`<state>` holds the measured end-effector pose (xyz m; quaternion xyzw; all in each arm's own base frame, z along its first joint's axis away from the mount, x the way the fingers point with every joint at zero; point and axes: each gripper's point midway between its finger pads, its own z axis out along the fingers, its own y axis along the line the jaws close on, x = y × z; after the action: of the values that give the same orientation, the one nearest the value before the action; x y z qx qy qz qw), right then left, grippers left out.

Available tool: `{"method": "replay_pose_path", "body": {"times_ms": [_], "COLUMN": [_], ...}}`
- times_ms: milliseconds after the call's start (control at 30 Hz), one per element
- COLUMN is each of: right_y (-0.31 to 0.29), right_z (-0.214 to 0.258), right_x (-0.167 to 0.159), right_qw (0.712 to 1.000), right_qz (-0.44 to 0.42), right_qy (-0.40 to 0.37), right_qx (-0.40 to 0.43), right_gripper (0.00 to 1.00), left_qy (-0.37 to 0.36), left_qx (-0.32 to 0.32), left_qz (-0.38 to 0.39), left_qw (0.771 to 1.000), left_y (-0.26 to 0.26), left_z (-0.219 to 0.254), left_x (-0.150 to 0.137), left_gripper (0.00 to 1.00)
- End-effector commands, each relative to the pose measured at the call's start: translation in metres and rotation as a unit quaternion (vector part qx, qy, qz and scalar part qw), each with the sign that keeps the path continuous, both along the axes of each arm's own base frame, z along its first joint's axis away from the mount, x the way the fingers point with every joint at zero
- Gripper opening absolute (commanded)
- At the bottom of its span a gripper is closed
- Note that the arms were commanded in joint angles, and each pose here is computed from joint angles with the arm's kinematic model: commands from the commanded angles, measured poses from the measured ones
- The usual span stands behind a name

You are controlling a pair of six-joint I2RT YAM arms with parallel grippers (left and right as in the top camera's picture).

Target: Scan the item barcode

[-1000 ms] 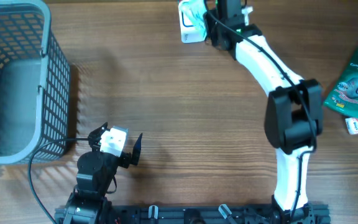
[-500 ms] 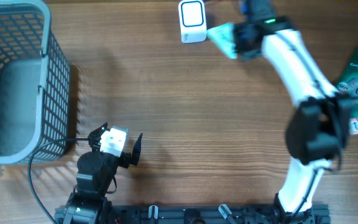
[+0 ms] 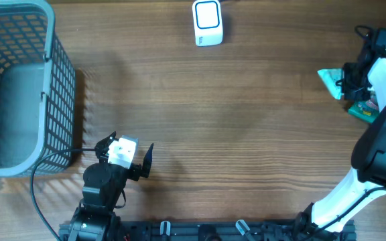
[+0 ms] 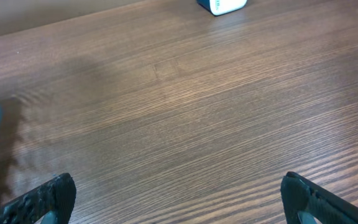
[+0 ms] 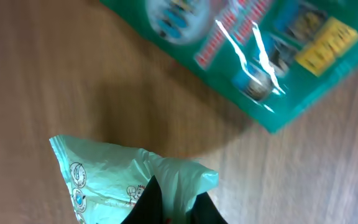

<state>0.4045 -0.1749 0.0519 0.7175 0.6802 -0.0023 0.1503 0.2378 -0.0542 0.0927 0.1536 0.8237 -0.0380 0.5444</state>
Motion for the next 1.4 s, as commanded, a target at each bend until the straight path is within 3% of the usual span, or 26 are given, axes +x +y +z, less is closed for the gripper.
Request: {"method": "replay_pose_path", "body": {"times_ms": [0,33,67,100,300,400,567,600,667,933,1033,1167,1367], "right_y": [-0.018,-0.02,-0.021,-0.022,0.012,0.072,0.165,0.178,0.2,0.213,0.202,0.198,0.203], "right_z": [0.019,0.027,0.04,0.052,0.182,0.248,0.325,0.333,0.353,0.389,0.379,0.374,0.379], "right_x": [0.007,0.007,0.007,0.004,-0.04,-0.066,-0.145,-0.162,-0.203,-0.295,-0.313,-0.312,-0.297], "right_qw": [0.998,0.997,0.995,0.995,0.985,0.953,0.884,0.873,0.85,0.795,0.808,0.761,0.678], "right_qz": [0.049,0.075,0.092,0.094,0.138,0.249,0.402,0.419,0.439,0.447,0.431,0.5,0.505], "right_qy": [-0.009,-0.015,-0.024,-0.029,-0.087,-0.165,-0.239,-0.25,-0.291,-0.391,-0.37,-0.34,-0.418], "right_qx": [-0.026,-0.018,-0.005,0.002,0.048,0.056,-0.013,-0.017,-0.031,-0.125,-0.155,-0.237,-0.333], "right_gripper": [0.39,0.7,0.81,0.85,0.86,0.86,0.86,1.0,1.0,0.99,1.0,1.0,1.0], "left_qy": [0.0,0.0,0.0,0.0,0.0,0.0,0.0,0.0,0.0,0.0,0.0,0.0,0.0], "left_qx": [0.003,0.003,0.003,0.003,0.003,0.003,0.003,0.003,0.003,0.003,0.003,0.003,0.003], "left_qz": [-0.006,-0.006,-0.006,-0.006,-0.006,-0.006,-0.006,-0.006,-0.006,-0.006,-0.006,-0.006,-0.006], "left_qw": [1.0,1.0,1.0,1.0,1.0,1.0,1.0,1.0,1.0,1.0,1.0,1.0,1.0], "left_y": [-0.001,-0.001,-0.001,-0.001,-0.001,-0.001,-0.001,-0.001,-0.001,-0.001,-0.001,-0.001,-0.001], "left_z": [-0.002,-0.002,-0.002,-0.002,-0.002,-0.002,-0.002,-0.002,-0.002,-0.002,-0.002,-0.002,-0.002], "left_x": [-0.001,-0.001,-0.001,-0.001,-0.001,-0.001,-0.001,-0.001,-0.001,-0.001,-0.001,-0.001,-0.001], "left_gripper": [1.0,1.0,1.0,1.0,1.0,1.0,1.0,1.0,1.0,1.0,1.0,1.0,1.0]}}
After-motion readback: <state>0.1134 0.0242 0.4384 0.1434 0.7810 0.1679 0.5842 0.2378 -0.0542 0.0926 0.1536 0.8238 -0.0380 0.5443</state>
